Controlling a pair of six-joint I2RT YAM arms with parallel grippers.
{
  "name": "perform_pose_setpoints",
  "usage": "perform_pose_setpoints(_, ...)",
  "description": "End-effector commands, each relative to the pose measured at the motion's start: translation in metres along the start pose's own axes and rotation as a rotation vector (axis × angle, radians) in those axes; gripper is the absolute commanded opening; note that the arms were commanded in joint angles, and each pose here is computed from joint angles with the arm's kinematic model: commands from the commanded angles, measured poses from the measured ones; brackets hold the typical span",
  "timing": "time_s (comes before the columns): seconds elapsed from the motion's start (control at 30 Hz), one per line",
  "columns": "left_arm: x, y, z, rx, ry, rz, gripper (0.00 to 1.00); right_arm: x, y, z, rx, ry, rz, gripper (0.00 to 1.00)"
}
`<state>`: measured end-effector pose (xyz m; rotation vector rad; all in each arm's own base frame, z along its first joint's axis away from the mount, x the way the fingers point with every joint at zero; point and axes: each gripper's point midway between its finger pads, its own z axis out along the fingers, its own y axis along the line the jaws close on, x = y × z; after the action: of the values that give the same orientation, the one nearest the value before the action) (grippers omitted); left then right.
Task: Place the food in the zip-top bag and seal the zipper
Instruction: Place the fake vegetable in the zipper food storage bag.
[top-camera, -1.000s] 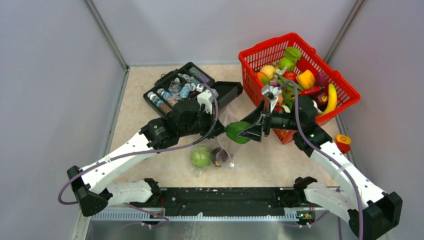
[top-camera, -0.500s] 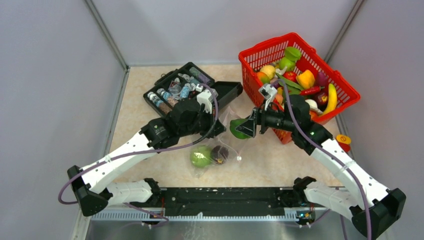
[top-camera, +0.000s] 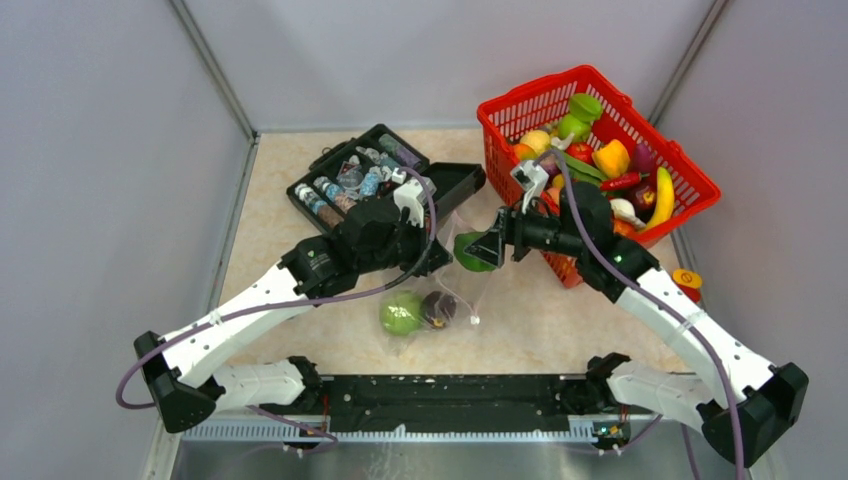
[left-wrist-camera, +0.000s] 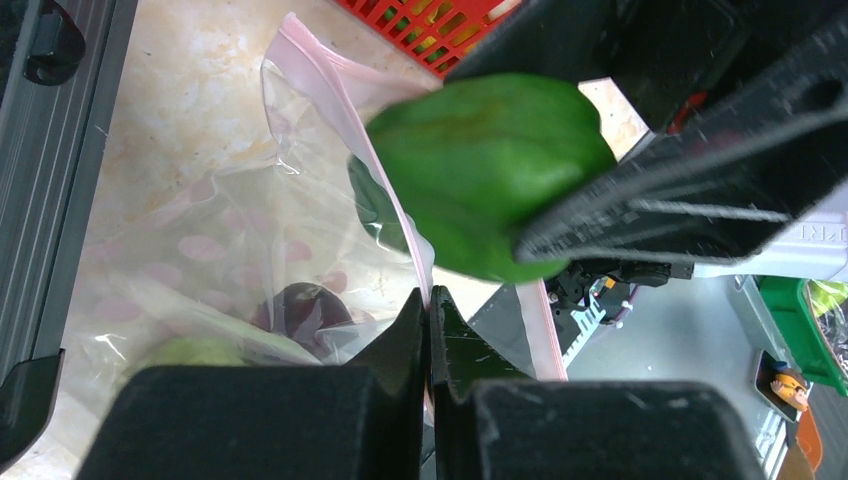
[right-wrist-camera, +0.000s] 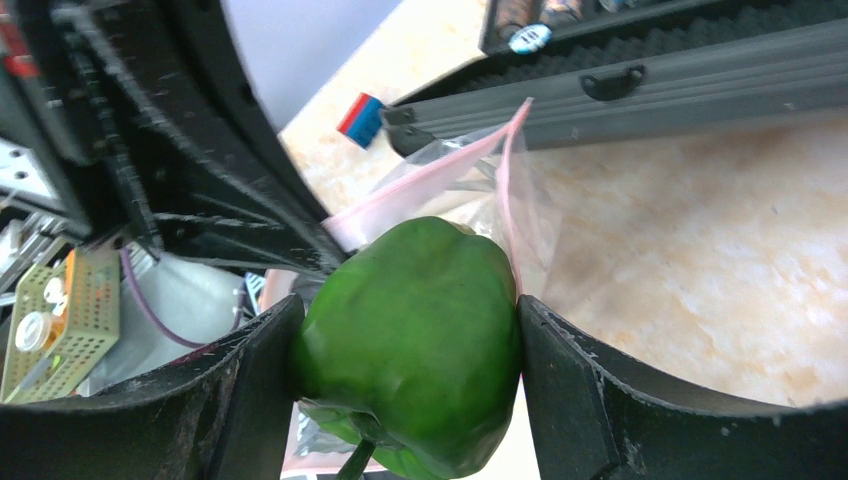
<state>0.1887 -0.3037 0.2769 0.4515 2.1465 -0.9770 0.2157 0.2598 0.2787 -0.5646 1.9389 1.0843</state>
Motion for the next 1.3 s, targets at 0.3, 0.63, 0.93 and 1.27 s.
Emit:
perform_pose_setpoints(0.3, -0.019, -0.013, -0.007, 0.048, -0.071, 0.013, 0.0, -0.006, 0.01, -0.004, 0.063, 0.021, -0.115, 0.5)
perform_pose_setpoints(0.63, -0.02, -0.014, -0.007, 0.045, -0.074, 0.012, 0.0, -0.007, -0.013, 0.005, 0.209, 0.02, -0.083, 0.54)
perform_pose_setpoints(0.93, -0.021, -0.012, -0.01, 0.036, -0.08, 0.009, 0.0, -0.015, 0.014, 0.012, 0.051, -0.058, -0.065, 0.7)
perform_pose_setpoints(1.27, -0.023, -0.013, -0.012, 0.037, -0.089, 0.009, 0.0, -0.026, 0.026, 0.007, 0.001, -0.127, -0.065, 0.85)
